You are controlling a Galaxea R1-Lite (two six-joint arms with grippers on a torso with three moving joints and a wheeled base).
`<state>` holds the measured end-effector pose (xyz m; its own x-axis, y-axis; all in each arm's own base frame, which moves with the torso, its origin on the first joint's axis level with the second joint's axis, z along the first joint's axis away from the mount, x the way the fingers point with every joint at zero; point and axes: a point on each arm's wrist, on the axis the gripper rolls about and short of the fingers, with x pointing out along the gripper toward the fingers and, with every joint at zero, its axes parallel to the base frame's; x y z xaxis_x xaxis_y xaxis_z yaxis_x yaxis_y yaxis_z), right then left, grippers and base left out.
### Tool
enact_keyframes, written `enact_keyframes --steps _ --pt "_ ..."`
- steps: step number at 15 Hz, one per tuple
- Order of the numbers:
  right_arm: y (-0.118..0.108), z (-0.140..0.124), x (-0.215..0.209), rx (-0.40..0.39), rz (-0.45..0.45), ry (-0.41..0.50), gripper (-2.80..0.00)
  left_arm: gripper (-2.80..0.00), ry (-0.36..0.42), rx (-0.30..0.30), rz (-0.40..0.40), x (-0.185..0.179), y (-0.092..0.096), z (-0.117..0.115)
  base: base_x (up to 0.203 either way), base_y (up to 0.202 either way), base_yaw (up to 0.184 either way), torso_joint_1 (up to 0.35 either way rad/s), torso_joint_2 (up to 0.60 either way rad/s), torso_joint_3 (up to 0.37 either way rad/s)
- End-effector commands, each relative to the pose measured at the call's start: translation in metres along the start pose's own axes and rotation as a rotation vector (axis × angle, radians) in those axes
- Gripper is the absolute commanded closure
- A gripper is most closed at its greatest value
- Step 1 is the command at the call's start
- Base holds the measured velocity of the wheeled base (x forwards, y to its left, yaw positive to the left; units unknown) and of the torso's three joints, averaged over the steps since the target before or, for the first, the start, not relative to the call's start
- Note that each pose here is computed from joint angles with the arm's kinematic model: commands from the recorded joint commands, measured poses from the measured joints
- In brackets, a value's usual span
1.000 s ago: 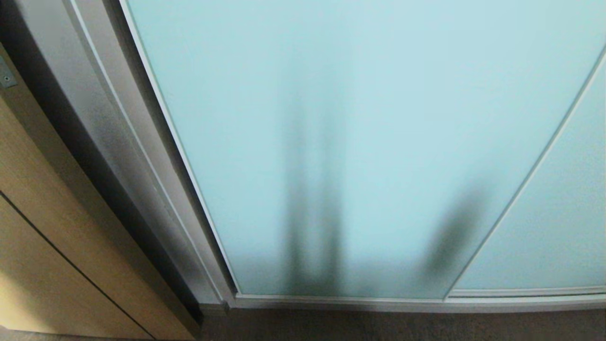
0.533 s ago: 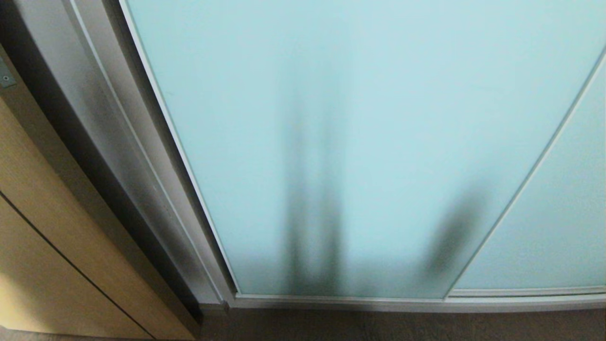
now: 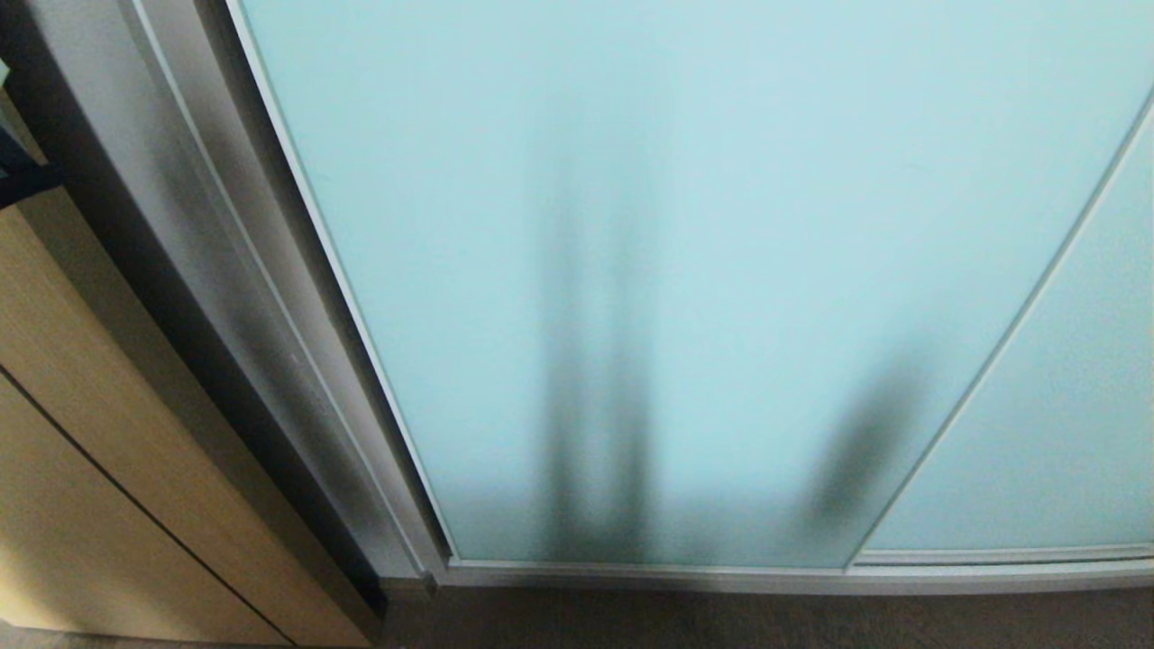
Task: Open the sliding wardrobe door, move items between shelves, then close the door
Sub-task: Open the door
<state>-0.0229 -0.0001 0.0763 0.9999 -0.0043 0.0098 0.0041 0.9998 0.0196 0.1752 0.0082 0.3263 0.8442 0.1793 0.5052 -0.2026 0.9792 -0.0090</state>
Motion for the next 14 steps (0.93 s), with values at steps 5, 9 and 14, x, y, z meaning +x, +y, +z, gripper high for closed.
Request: enact_keyframes --steps 5,9,14 --pt "0.0 0.0 0.0 0.0 0.0 -0.001 0.0 0.0 0.053 0.001 -0.012 0.039 -0.008 -0.026 0.0 0.0 0.0 0.0 0.0 0.0" --pt "0.0 0.0 0.0 0.0 0.0 -0.001 0.0 0.0 0.063 0.003 -0.016 0.054 -0.012 -0.034 0.0 0.0 0.0 0.0 0.0 0.0" --pt "0.0 0.0 0.0 0.0 0.0 -0.001 0.0 0.0 0.093 0.006 -0.038 0.07 -0.016 -0.053 0.0 0.0 0.0 0.0 0.0 0.0"
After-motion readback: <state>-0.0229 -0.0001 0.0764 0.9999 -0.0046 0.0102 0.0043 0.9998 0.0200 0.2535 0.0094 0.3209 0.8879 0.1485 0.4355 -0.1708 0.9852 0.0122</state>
